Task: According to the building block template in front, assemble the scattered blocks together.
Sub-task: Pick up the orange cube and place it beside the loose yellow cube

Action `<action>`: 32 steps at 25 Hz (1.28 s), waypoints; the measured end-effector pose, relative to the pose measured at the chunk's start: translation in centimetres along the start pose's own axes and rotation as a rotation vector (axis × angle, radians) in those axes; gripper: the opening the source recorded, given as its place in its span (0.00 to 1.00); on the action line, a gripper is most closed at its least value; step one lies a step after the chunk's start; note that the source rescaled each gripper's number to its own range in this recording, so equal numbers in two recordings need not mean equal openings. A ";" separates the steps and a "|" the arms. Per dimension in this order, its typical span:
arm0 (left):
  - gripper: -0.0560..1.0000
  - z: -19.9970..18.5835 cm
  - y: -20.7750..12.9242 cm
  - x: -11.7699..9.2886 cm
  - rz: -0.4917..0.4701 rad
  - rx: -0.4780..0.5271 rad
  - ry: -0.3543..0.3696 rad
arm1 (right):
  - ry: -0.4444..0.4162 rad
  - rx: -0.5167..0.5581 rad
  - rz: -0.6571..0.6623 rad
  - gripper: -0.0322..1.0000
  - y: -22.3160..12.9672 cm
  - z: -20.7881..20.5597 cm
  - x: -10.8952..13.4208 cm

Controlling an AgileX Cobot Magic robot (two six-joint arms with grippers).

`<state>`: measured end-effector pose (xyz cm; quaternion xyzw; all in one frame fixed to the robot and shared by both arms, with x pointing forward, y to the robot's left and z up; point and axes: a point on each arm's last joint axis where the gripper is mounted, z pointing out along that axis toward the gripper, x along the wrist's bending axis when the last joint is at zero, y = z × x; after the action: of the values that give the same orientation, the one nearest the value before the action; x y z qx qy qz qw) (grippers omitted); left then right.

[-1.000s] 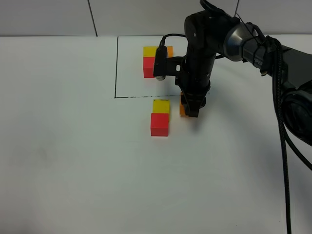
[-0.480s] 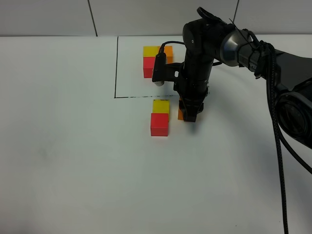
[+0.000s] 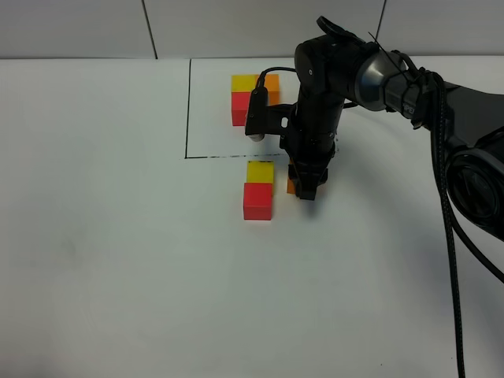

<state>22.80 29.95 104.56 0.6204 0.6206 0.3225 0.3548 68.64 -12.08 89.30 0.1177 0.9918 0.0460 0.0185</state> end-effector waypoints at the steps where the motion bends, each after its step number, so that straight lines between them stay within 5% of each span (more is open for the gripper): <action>1: 0.67 0.0 0.0 0.0 0.000 0.000 0.000 | -0.002 0.002 0.000 0.05 0.0 0.1 0.0; 32: 0.67 0.0 0.0 0.0 0.000 0.000 0.000 | -0.060 0.027 -0.076 0.05 2.7 0.4 1.8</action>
<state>22.80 29.95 104.56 0.6204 0.6206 0.3225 0.3548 67.54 -8.98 89.08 0.0812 0.9951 0.0281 0.0483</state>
